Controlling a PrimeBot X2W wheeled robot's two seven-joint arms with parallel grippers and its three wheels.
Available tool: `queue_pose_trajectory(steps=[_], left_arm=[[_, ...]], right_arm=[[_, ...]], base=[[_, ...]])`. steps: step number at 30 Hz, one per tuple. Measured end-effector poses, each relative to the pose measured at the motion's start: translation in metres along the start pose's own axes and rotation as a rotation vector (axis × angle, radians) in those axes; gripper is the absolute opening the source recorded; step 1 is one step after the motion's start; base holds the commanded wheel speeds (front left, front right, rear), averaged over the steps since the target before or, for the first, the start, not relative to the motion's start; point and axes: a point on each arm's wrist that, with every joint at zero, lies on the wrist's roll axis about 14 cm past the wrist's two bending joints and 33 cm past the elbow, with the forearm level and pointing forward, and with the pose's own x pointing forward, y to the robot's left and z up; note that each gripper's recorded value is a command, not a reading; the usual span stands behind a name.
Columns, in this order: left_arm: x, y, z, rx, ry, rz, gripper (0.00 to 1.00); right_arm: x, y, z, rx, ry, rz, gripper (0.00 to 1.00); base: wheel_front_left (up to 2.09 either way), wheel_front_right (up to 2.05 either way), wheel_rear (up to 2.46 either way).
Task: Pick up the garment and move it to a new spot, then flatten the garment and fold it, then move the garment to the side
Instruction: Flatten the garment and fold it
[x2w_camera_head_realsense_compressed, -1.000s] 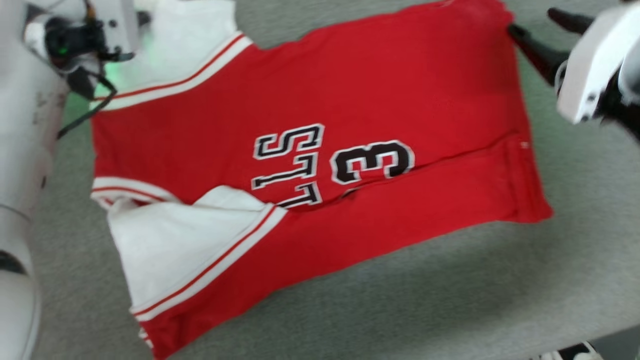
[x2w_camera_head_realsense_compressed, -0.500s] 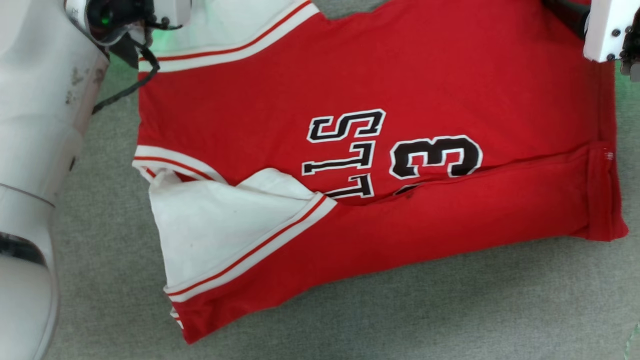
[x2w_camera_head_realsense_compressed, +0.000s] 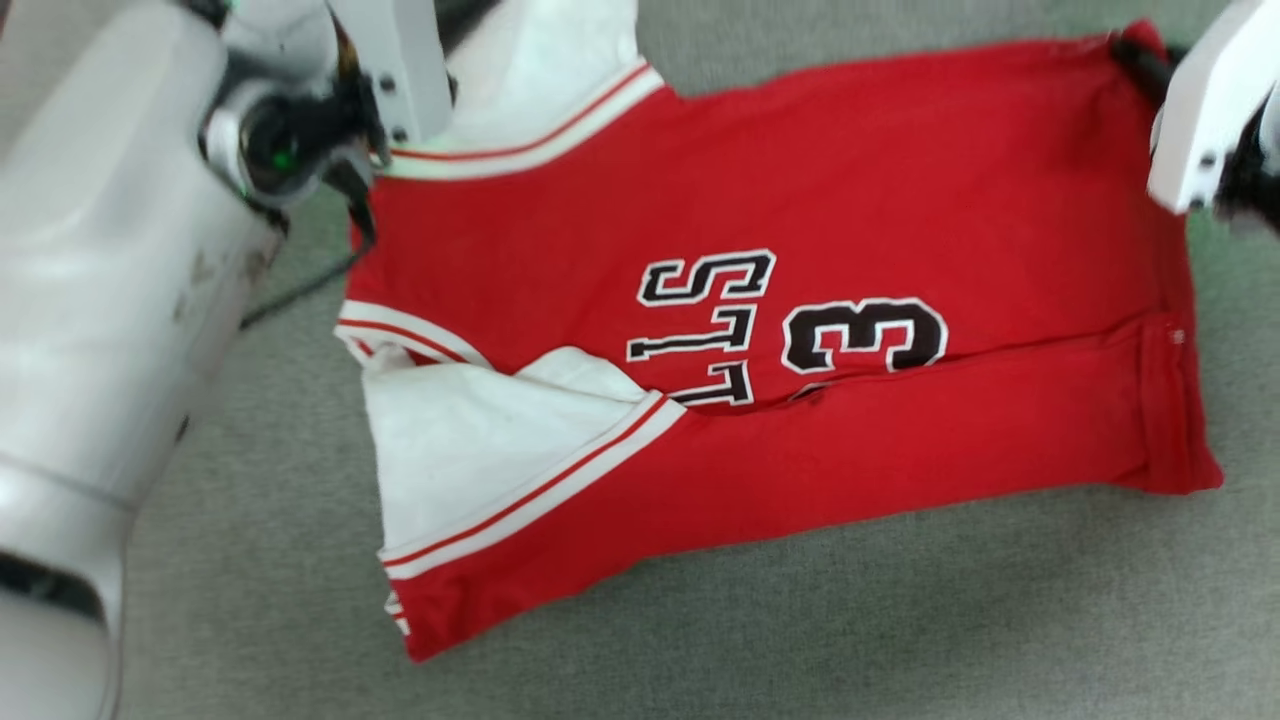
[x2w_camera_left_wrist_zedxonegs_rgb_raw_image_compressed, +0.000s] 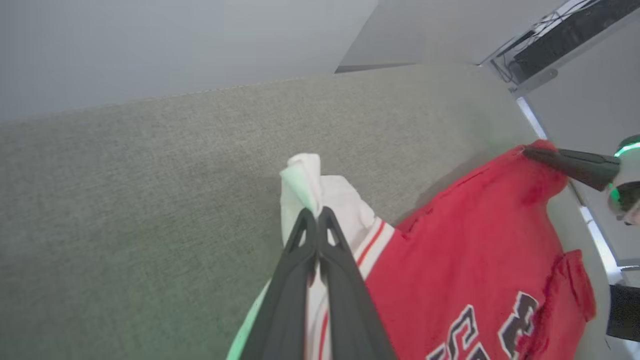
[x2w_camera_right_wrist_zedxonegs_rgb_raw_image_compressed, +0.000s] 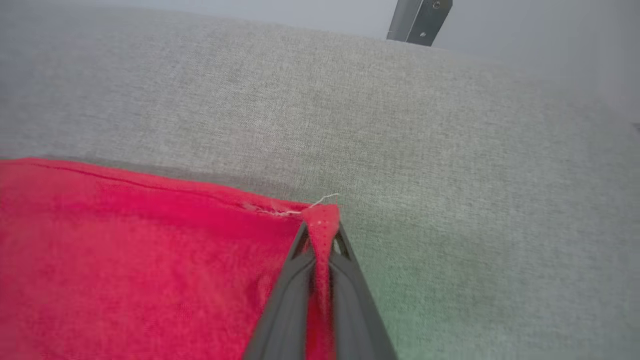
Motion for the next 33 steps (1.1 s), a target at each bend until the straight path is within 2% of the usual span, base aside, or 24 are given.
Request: queue_pose_trajectory(steps=[5, 10, 13, 18, 26, 33], left_arm=[[-0.041, -0.034, 0.014, 0.014, -0.116, -0.093, 0.0], [-0.089, -0.055, 0.009, 0.022, -0.2, -0.152, 0.0], [-0.116, -0.064, -0.002, 0.025, -0.239, -0.179, 0.0], [-0.152, -0.074, -0.039, -0.034, -0.264, -0.207, 0.0], [-0.164, -0.068, -0.108, -0.16, -0.225, -0.144, 0.0], [-0.153, -0.057, -0.133, -0.205, -0.21, -0.097, 0.0]], right_arm=[[-0.031, 0.007, 0.005, -0.03, -0.067, 0.031, 0.0], [-0.063, 0.01, 0.007, -0.057, -0.12, 0.058, 0.0], [-0.079, 0.011, 0.004, -0.071, -0.141, 0.073, 0.0], [-0.094, 0.018, -0.011, -0.074, -0.148, 0.108, 0.0], [-0.091, 0.022, -0.063, -0.023, -0.067, 0.143, 0.0], [-0.084, 0.023, -0.095, 0.031, -0.002, 0.142, 0.0]], base=[[0.0, 0.0, 0.0], [0.0, 0.0, 0.0], [0.0, 0.0, 0.0], [0.0, 0.0, 0.0], [0.0, 0.0, 0.0], [0.0, 0.0, 0.0]])
